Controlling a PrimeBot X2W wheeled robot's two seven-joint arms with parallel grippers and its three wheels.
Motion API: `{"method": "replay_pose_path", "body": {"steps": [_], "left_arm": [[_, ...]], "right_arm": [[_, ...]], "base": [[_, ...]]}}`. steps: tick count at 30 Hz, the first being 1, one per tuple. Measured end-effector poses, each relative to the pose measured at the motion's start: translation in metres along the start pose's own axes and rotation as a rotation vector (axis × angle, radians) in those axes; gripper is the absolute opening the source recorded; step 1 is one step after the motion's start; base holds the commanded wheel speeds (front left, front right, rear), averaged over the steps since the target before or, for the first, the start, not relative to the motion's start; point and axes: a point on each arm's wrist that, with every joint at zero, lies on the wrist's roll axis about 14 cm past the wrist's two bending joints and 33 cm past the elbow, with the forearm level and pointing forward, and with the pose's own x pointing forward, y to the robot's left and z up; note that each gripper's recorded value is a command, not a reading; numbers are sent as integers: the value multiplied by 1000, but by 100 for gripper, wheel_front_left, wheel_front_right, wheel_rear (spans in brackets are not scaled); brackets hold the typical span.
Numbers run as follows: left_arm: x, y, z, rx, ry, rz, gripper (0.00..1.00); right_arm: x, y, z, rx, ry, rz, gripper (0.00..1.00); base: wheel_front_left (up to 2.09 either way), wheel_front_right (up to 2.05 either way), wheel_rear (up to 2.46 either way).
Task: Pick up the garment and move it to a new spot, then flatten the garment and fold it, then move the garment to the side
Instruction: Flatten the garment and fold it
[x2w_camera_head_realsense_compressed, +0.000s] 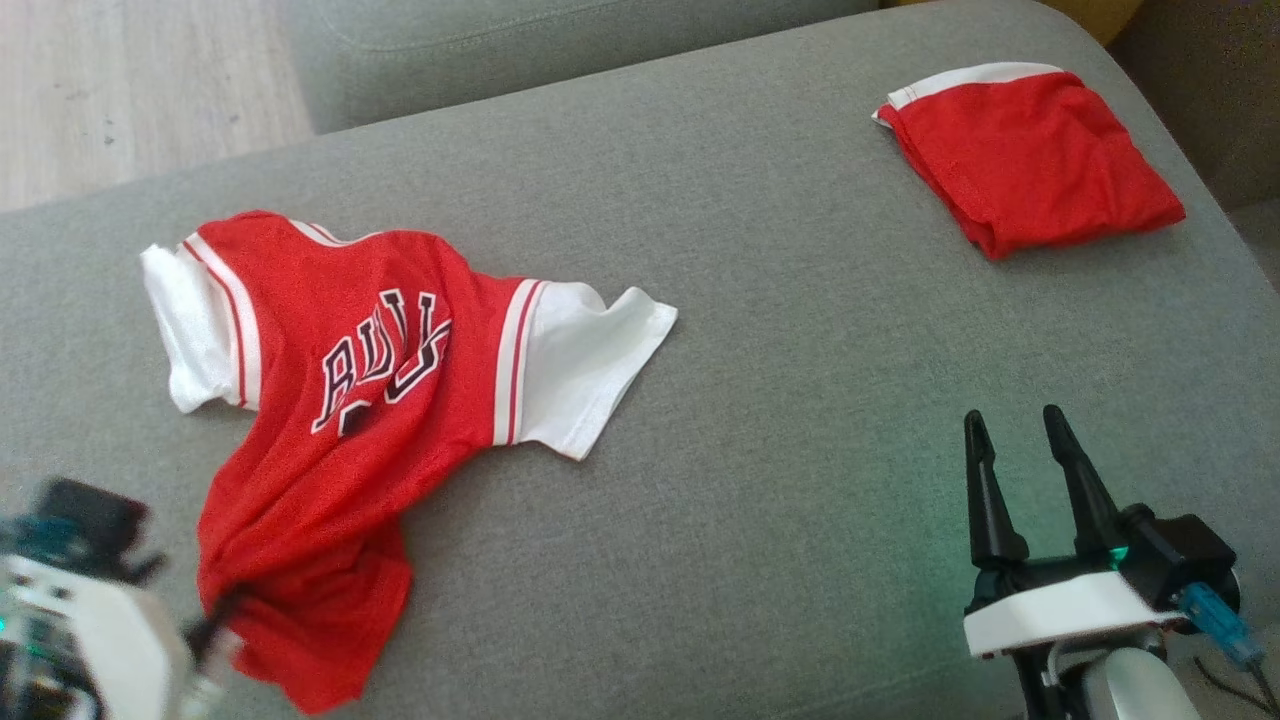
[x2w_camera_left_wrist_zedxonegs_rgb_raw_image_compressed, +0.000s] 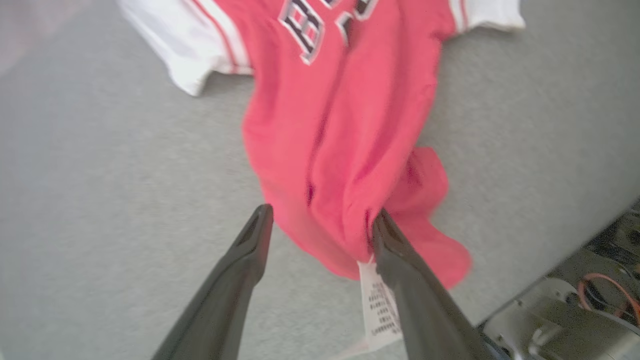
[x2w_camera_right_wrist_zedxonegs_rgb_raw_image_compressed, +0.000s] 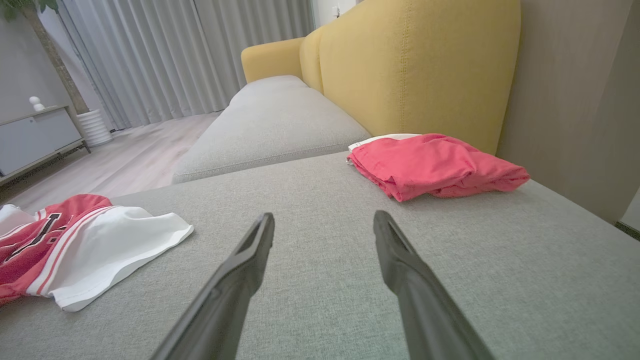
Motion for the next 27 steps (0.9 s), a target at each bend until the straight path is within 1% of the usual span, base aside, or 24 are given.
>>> {"method": "replay_pose_path", "body": {"steps": [3,5,9,11,13,14,16,17,20,23,24,25,27], "left_arm": [[-12,35,13,-9,-66,134,100],[-19,52,24,-17,-123,206,100],[-19,61,53,-15,-242,244,100],[-15,52,78,-12,-331,216,100],[-3,29,100,-27,-393,132,100],[7,17,107,-29,-403,92,100],[30,1,118,-42,-409,56,100],[30,1,118,-42,-409,56,100],[63,-20,142,-94,-454,9,100],[98,-31,158,-131,-463,1,100],[111,-33,158,-138,-448,3,100],[132,-36,155,-157,-412,6,100],[150,-41,148,-160,-368,2,100]], "right_arm": [[1,3,1,-10,-5,13,100],[2,6,2,-10,-6,20,100],[2,8,0,-12,-1,27,100],[1,8,-1,-12,5,26,100],[1,8,-4,-14,14,24,100],[1,7,-5,-15,20,21,100],[3,5,-6,-17,25,13,100],[3,5,-6,-17,25,13,100],[11,2,-4,-22,22,6,100],[16,0,-6,-25,31,-2,100],[16,-1,-8,-27,37,-6,100],[15,-5,-11,-31,50,-19,100],[14,-11,-13,-35,59,-37,100]], "base": [[0,0,0],[0,0,0],[0,0,0],[0,0,0],[0,0,0],[0,0,0],[0,0,0],[0,0,0],[0,0,0],[0,0,0],[0,0,0],[0,0,0],[0,0,0]]}}
